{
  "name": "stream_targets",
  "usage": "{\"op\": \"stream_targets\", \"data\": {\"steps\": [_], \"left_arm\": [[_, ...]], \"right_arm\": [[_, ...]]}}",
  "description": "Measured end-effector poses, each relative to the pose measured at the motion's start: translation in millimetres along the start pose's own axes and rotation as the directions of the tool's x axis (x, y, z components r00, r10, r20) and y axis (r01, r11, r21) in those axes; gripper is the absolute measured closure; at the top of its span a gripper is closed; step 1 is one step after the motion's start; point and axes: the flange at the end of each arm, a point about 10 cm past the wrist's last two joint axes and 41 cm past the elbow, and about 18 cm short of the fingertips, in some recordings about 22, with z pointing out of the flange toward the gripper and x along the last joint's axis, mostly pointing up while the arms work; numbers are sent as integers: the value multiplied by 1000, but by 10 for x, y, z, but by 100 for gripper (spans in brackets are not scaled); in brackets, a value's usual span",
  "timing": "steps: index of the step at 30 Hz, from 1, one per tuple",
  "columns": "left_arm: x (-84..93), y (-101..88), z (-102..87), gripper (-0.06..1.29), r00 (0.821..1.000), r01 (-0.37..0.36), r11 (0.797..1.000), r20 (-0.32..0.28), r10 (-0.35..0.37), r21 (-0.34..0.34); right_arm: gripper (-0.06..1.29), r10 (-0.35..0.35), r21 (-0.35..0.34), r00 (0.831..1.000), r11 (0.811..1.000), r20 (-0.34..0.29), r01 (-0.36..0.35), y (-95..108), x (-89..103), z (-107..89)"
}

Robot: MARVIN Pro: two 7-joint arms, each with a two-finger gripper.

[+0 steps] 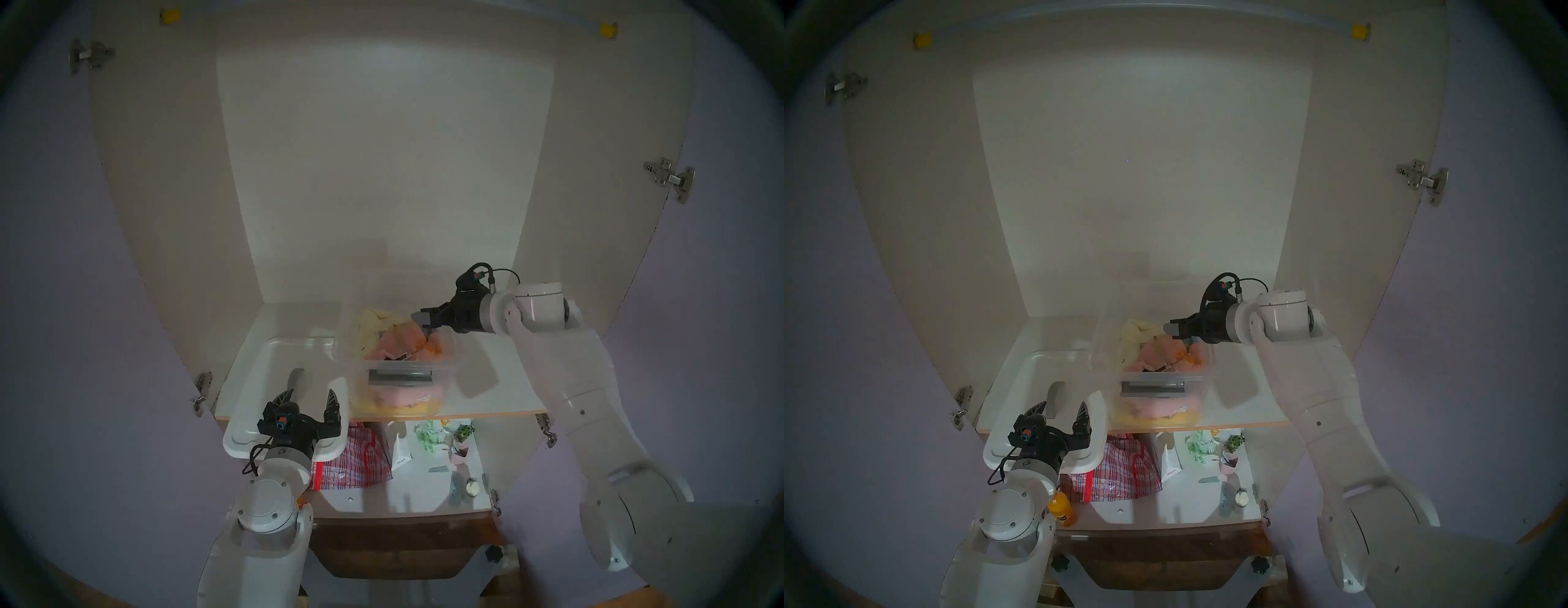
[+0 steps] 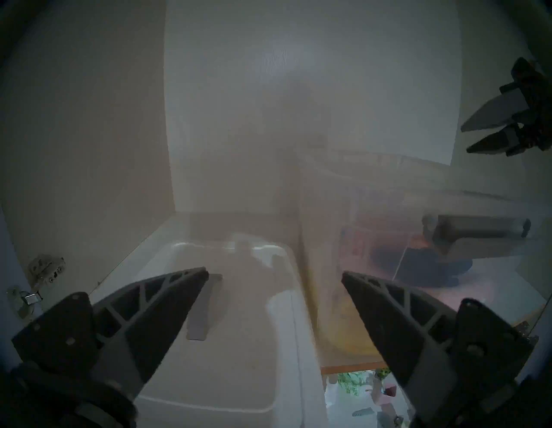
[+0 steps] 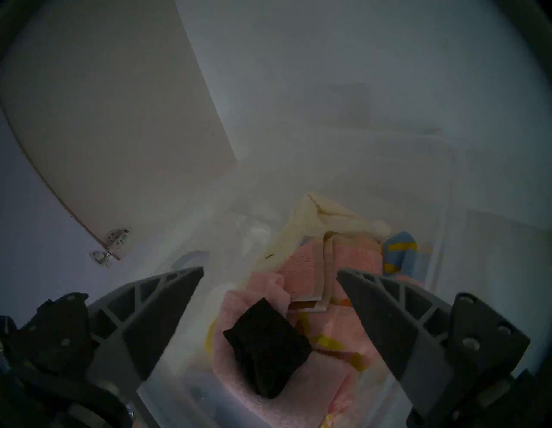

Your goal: Take socks out of the storage bin, place them on top of the cabinet, and put the lid back on the bin

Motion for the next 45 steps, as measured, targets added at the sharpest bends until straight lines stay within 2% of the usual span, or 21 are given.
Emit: {"op": "stream_targets", "data": {"steps": [2,5,10,16,20,22,25,27,29,30,31,32,33,35,37,38,40,41,43,44,45], "left_arm": [[3,1,0,2,1000,0,1000,-1,0,0],[3,1,-1,2,1000,0,1000,-1,0,0],[0,2,0,2,1000,0,1000,0,0,-1],[-2,3,1,2,1000,0,1000,0,0,-1],[-3,2,1,2,1000,0,1000,1,0,0],[-3,2,1,2,1000,0,1000,1,0,0],[-3,2,1,2,1000,-1,1000,1,1,0],[-2,2,1,2,1000,0,1000,0,0,0],[-1,1,0,2,1000,-1,1000,0,1,0],[-1,2,0,2,1000,-1,1000,0,1,0],[0,1,-1,2,1000,-1,1000,0,1,0],[1,1,-1,2,1000,-1,1000,0,1,-1],[1,1,-1,2,1000,-1,1000,0,1,-1],[2,1,-1,2,1000,-1,1000,0,1,-1],[2,2,-1,2,1000,-1,1000,-1,1,-1],[2,2,-1,2,1000,-1,1000,-1,1,-1],[2,1,-1,2,1000,-1,1000,0,1,-1],[2,1,-1,2,1000,-1,1000,0,1,-1],[2,2,0,2,1000,-1,1000,0,1,-1],[1,1,0,2,1000,-1,1000,0,1,-1],[1,1,0,2,1000,-1,1000,0,1,-1]], "right_arm": [[1,-8,10,999,1000,31,8,11,42,49],[1,-7,33,994,999,106,4,28,3,187],[1,-18,56,971,998,240,5,16,-154,489],[1,-78,54,928,997,364,62,-81,-226,800],[1,-142,56,894,990,424,131,-142,-195,931],[1,-181,63,872,983,455,171,-174,-173,996],[1,-259,69,829,963,496,260,-207,-125,1064],[1,-329,89,789,939,520,333,-241,-73,1100],[1,-420,121,729,896,541,426,-289,-36,1152],[1,-444,133,711,883,544,450,-301,-31,1165],[1,-503,166,665,848,552,504,-332,-21,1197],[1,-534,185,639,827,554,530,-360,-15,1219],[1,-551,207,630,819,548,536,-404,-13,1244],[1,-559,238,627,818,542,523,-495,-42,1294],[1,-545,257,625,831,559,494,-542,-145,1327],[1,-525,254,636,845,566,471,-529,-178,1320],[1,-435,231,690,899,579,372,-456,-303,1286],[1,-413,221,701,910,582,352,-420,-330,1271],[1,-393,189,703,916,593,353,-341,-356,1247],[1,-375,146,710,920,596,363,-255,-355,1225],[1,-372,140,711,921,597,364,-237,-354,1218]]}}
